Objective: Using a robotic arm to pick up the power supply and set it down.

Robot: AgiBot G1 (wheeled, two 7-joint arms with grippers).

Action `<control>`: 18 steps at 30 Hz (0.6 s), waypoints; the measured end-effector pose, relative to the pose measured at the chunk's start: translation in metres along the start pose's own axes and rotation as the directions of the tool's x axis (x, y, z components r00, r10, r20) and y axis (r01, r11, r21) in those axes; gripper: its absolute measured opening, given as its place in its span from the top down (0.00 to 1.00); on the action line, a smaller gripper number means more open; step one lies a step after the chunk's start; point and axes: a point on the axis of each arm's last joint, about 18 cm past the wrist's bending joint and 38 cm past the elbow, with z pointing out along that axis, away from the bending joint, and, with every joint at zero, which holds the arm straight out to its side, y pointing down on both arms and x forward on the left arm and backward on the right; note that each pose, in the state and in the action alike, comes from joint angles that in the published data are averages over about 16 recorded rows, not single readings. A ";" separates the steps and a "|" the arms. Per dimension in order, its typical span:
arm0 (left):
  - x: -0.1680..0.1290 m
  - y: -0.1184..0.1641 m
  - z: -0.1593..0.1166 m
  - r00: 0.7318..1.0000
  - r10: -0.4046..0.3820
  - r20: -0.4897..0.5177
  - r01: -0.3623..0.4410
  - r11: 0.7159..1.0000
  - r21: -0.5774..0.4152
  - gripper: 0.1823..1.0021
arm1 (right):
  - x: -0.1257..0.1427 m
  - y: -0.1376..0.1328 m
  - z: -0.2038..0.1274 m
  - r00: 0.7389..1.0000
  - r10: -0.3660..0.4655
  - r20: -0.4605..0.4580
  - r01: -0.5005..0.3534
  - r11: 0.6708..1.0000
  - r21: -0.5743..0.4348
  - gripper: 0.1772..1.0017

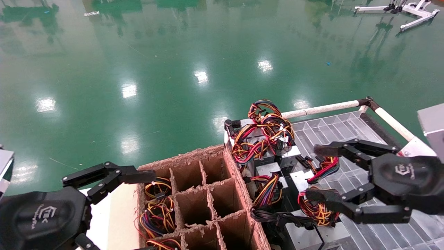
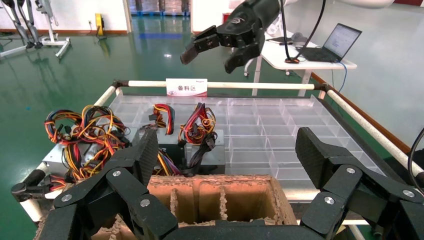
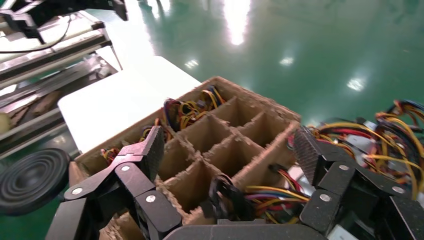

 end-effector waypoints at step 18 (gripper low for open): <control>0.000 0.000 0.000 1.000 0.000 0.000 0.000 1.000 0.000 0.00 | -0.033 -0.003 0.035 0.989 -0.058 0.137 0.045 0.994 0.097 0.00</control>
